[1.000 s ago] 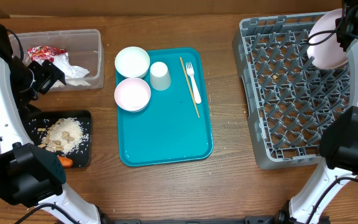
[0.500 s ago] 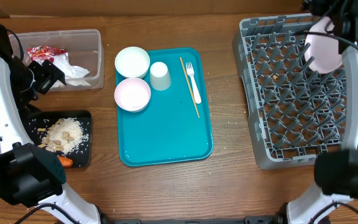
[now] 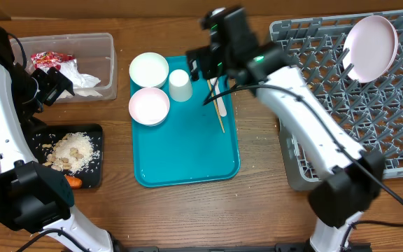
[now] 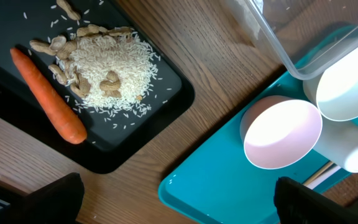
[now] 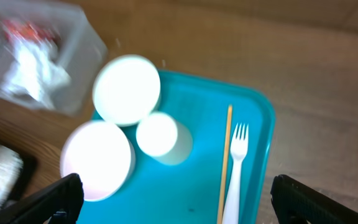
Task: Sort waste into correct bins and load items into the dishwasher rack
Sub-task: 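Move the right gripper to the tray and grasp the white plastic fork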
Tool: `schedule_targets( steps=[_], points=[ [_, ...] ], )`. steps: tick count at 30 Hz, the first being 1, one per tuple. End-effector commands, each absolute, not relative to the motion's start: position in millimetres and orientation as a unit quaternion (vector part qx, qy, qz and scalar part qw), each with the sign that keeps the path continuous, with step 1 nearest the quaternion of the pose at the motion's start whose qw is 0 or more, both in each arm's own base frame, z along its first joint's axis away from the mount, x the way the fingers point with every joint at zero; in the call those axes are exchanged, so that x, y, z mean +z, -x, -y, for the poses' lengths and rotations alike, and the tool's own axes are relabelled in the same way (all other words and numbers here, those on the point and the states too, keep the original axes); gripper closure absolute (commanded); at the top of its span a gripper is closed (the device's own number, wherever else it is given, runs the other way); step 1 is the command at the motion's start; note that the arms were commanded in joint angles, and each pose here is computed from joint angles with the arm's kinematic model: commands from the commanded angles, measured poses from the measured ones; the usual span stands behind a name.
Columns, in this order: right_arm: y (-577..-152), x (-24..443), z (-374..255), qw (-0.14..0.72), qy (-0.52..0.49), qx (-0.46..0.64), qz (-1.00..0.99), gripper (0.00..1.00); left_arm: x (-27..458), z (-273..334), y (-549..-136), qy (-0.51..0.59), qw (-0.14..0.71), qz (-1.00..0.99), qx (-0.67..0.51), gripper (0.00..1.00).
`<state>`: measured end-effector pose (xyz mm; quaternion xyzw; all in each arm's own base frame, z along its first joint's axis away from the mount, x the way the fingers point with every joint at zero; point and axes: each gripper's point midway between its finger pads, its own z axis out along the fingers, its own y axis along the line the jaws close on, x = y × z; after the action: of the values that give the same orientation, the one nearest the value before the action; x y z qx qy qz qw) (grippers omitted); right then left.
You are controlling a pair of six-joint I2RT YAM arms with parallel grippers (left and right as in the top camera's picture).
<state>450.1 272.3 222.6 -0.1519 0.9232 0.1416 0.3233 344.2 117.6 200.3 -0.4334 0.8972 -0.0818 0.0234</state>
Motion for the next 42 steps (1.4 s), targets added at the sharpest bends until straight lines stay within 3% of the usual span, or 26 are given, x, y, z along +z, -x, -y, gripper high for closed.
schedule_targets(
  steps=[1, 5, 13, 17, 21, 31, 34, 39, 42],
  points=[
    [-461.9, 155.7, -260.3, 0.286, 0.119, 0.063, -0.949, 0.00, 208.5, -113.3, -342.3, 0.435, 0.033, -0.896, -0.085, 0.00],
    [-457.4, 89.4, -269.6, 0.216, 0.103, 0.070, -0.968, 0.02, 208.5, -113.2, -342.2, 0.435, 0.033, -0.896, -0.085, 0.00],
    [-451.2, 28.1, -266.5, 0.161, 0.107, 0.045, -0.980, 0.14, 208.5, -113.3, -342.2, 0.435, 0.033, -0.896, -0.084, 0.00],
    [-447.4, 17.3, -265.7, 0.149, 0.107, 0.040, -0.982, 0.19, 208.5, -113.3, -342.3, 0.435, 0.033, -0.896, -0.085, 0.00],
    [-445.8, 16.5, -264.7, 0.145, 0.107, 0.038, -0.983, 0.32, 208.5, -113.3, -342.3, 0.435, 0.033, -0.896, -0.085, 0.00],
    [-425.2, -10.2, -252.6, 0.110, 0.107, 0.023, -0.988, 0.36, 208.5, -113.3, -342.2, 0.435, 0.033, -0.896, -0.084, 0.00],
    [-418.6, -15.2, -250.2, 0.098, 0.108, 0.021, -0.989, 0.48, 208.5, -113.2, -342.2, 0.435, 0.033, -0.896, -0.085, 0.00],
    [-414.7, -14.5, -254.8, 0.089, 0.110, 0.036, -0.989, 0.55, 208.5, -113.3, -342.3, 0.435, 0.033, -0.896, -0.085, 0.00],
    [-414.7, -12.8, -254.4, 0.088, 0.109, 0.035, -0.989, 0.67, 208.5, -113.3, -342.3, 0.435, 0.033, -0.896, -0.084, 0.00]
  ],
)
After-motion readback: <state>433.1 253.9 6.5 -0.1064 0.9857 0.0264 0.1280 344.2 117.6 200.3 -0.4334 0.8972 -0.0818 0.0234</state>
